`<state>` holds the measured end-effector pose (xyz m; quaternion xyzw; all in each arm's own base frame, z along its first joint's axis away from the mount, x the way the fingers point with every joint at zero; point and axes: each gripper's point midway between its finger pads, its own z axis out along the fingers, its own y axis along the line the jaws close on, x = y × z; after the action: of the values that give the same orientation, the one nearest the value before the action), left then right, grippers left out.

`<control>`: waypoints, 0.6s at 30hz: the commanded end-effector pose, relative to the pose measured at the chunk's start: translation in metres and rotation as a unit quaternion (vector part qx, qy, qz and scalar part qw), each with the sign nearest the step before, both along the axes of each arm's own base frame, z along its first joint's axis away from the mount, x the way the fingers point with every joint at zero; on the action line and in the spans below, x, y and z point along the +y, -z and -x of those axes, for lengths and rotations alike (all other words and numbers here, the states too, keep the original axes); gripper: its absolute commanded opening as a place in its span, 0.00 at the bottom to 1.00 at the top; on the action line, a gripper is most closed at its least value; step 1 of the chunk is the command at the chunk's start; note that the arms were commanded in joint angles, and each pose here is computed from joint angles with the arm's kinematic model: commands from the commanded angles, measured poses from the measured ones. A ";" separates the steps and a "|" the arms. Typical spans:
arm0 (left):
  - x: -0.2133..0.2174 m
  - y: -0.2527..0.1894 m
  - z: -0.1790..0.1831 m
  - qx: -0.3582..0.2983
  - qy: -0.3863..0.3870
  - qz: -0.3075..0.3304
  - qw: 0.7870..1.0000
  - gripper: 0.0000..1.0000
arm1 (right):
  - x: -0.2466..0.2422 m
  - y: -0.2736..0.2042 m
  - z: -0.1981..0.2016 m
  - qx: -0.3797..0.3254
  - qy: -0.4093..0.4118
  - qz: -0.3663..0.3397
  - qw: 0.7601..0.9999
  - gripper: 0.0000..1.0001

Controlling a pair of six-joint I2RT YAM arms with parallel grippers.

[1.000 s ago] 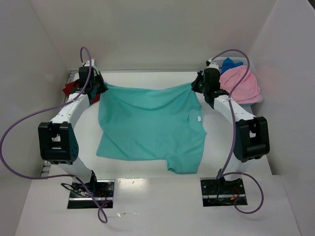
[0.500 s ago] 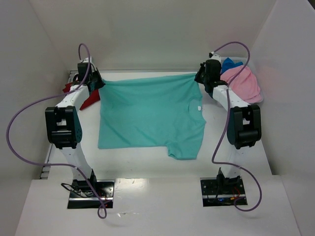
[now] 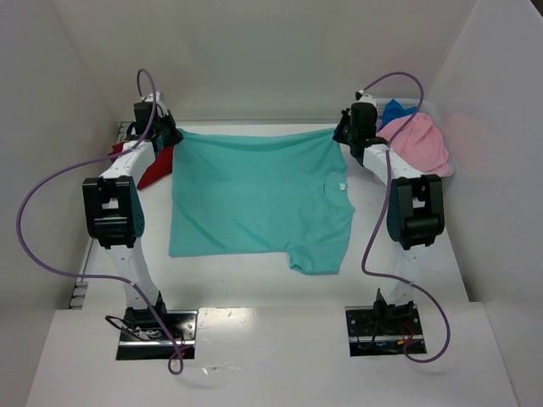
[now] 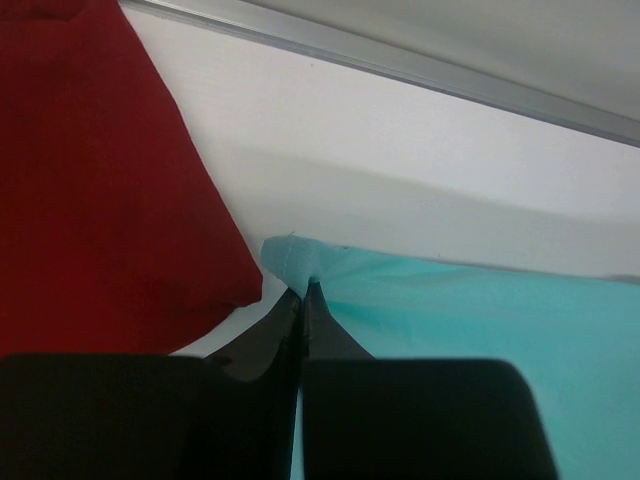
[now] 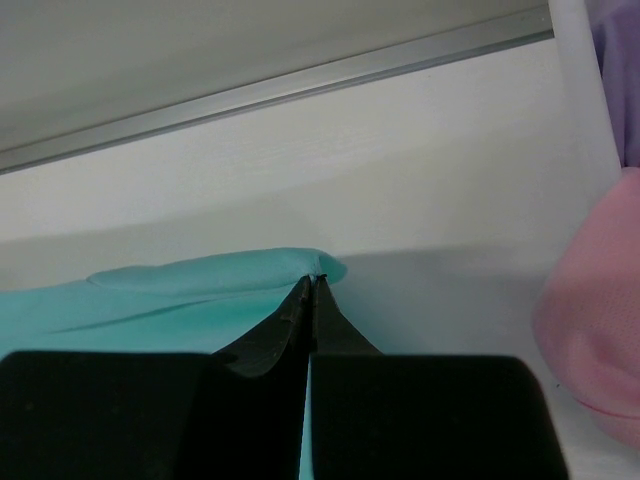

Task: Fold and stack the t-shirts
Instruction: Flatten out the tshirt

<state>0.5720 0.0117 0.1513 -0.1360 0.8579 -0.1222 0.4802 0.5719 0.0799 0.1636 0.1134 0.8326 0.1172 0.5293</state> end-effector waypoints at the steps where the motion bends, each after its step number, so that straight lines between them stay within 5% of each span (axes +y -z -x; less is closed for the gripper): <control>1: 0.004 -0.023 -0.019 -0.051 0.024 -0.021 0.998 0.00 | -0.005 -0.030 -0.020 -0.049 -0.002 0.009 0.999 0.00; 18: 0.000 -0.007 0.048 0.011 0.041 -0.027 0.999 0.00 | -0.001 -0.021 0.036 -0.017 -0.019 -0.012 1.000 0.00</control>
<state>0.5312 0.0048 0.1344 -0.1014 0.8806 -0.1204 0.4469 0.5473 0.0860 0.1550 0.0972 0.8433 0.1341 0.5114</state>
